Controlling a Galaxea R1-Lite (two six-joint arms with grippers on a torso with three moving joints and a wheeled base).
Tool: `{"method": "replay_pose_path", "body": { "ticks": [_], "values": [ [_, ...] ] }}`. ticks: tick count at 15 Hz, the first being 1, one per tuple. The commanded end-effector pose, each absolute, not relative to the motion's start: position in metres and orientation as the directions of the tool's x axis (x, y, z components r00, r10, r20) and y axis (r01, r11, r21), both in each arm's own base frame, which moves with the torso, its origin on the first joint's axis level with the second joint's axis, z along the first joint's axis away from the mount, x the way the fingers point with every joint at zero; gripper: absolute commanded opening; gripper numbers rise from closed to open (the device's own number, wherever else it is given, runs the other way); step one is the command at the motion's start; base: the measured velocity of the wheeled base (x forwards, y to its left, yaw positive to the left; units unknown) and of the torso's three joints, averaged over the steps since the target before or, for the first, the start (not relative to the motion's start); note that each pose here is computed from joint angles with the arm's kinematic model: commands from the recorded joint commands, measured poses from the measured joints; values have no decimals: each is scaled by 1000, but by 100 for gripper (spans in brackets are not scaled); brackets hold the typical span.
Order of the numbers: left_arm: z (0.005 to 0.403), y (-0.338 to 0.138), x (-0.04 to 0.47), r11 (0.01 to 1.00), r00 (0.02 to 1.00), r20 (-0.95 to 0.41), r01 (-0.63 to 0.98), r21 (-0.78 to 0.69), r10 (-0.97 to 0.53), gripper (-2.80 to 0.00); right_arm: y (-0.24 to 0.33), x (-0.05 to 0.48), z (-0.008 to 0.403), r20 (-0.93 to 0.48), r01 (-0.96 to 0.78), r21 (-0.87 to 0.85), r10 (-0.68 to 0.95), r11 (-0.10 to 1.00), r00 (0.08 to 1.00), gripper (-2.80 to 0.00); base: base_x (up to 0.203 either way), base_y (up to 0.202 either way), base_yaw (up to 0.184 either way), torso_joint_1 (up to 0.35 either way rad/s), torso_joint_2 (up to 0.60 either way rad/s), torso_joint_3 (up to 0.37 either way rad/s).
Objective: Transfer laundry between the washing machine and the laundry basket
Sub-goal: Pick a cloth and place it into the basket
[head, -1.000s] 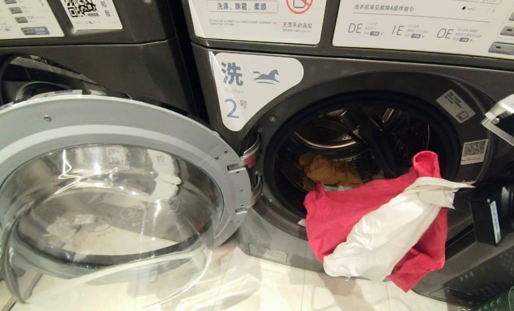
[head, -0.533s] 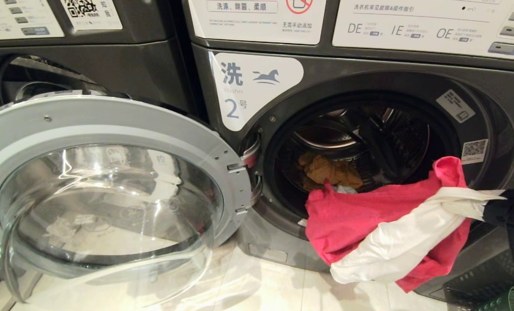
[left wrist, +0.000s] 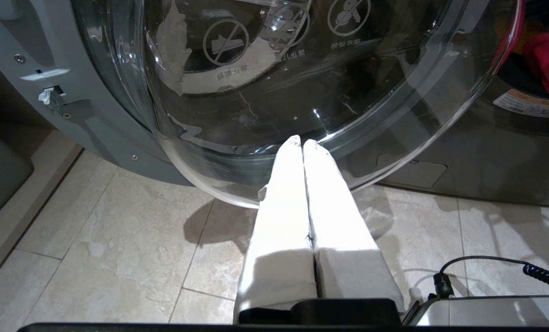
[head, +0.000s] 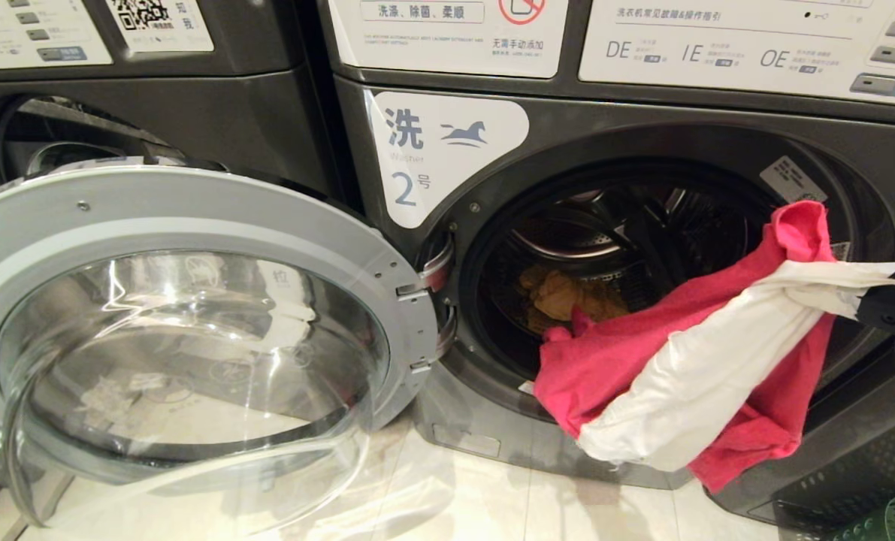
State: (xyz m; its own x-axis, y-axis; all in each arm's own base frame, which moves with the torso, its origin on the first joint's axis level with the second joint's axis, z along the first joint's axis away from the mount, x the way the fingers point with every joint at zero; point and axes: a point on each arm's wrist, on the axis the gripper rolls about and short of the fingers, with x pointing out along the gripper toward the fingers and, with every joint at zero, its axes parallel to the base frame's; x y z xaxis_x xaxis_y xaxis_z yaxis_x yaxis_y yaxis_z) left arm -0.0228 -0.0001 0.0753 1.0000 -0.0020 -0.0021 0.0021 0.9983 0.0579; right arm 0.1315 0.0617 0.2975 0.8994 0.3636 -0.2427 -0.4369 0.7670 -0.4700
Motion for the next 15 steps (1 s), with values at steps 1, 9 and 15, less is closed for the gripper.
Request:
{"method": "replay_pose_path", "body": {
  "ticks": [1,9,15],
  "values": [
    [75,0,-23,998,1000,-2,2,58,-2,-280,62,133,296,-248,-440,-473,363,764,898,-280,0,0,0,0,0,0],
    [75,0,-23,998,1000,-2,2,58,-2,-280,62,133,296,-247,-441,-506,366,741,897,-280,0,0,0,0,0,0],
    [75,0,-23,998,1000,-2,2,58,-2,-280,62,131,298,-237,-435,-508,365,744,900,-280,0,0,0,0,0,0]
  ]
}}
